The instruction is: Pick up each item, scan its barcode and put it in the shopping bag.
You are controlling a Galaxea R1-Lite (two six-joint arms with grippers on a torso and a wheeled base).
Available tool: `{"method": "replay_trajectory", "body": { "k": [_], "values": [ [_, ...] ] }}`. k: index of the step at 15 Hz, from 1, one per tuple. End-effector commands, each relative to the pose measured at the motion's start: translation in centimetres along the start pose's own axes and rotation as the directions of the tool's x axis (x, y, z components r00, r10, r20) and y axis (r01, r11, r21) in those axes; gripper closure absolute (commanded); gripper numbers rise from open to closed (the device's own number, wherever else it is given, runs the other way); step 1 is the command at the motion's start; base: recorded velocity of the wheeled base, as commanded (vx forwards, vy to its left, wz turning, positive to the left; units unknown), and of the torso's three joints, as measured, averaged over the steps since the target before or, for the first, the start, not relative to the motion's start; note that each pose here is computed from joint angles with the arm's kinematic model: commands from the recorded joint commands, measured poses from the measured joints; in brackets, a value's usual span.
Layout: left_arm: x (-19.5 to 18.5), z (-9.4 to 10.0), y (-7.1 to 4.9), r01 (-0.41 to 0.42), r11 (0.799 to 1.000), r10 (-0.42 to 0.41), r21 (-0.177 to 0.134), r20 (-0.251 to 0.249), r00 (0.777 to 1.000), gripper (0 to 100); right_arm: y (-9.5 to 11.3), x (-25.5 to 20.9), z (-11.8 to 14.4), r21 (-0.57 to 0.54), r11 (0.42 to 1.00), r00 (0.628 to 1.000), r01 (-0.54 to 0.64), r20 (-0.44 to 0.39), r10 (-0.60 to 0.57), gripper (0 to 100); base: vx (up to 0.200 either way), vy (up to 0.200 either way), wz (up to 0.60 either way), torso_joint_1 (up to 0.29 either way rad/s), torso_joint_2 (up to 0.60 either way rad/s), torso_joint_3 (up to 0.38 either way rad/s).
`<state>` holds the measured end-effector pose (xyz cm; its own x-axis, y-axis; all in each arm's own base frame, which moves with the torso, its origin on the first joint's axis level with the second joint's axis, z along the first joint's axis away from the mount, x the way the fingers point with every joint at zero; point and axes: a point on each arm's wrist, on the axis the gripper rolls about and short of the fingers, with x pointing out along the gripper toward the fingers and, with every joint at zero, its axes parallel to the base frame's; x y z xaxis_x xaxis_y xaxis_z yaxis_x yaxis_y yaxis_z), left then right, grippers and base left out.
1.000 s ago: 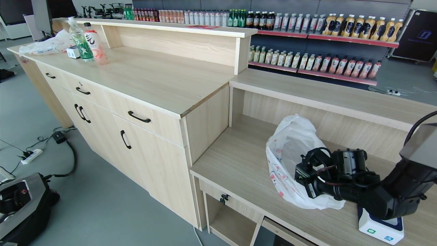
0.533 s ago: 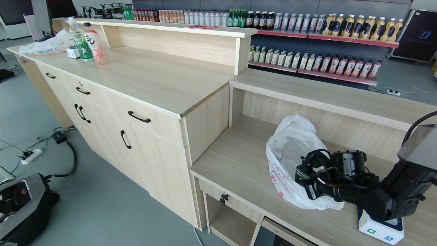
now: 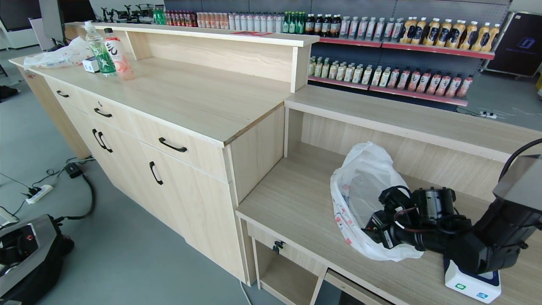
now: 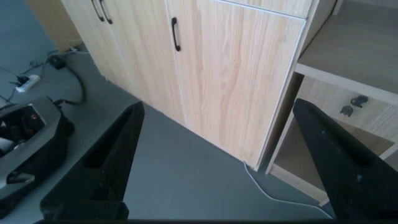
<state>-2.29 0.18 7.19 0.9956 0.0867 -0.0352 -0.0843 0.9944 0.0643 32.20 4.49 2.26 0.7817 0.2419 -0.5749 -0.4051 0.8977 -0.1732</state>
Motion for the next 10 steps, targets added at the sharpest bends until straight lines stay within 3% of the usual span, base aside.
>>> {"method": "replay_trajectory", "body": {
  "k": [1,3,6,10],
  "values": [
    [0.0,0.0,0.0,-0.001,1.0,0.001,0.0,0.0,1.0,0,-0.1,-0.2,0.2,0.0,1.0,1.0,0.002,0.006,-0.002,0,0.0,0.0,0.0,0.0,0.0,0.0],
    [0.0,0.0,0.0,-0.001,1.0,0.001,0.0,0.0,1.0,0,-0.2,-0.5,0.6,-0.001,1.0,1.0,0.001,0.024,-0.001,0,0.0,0.0,0.0,0.0,0.0,0.0],
    [0.0,0.0,0.0,-0.001,1.0,0.001,0.0,0.0,1.0,0,-0.4,-2.3,2.5,-0.018,0.999,0.993,-0.031,0.115,0.033,0,0.0,0.0,0.0,0.0,0.0,0.0],
    [0.0,0.0,0.0,-0.001,1.0,0.001,0.0,0.0,1.0,0,-1.4,-6.3,5.7,-0.061,0.996,0.968,0.062,0.247,-0.045,0,0.0,0.0,0.0,0.0,0.0,0.0]
  ]
}}
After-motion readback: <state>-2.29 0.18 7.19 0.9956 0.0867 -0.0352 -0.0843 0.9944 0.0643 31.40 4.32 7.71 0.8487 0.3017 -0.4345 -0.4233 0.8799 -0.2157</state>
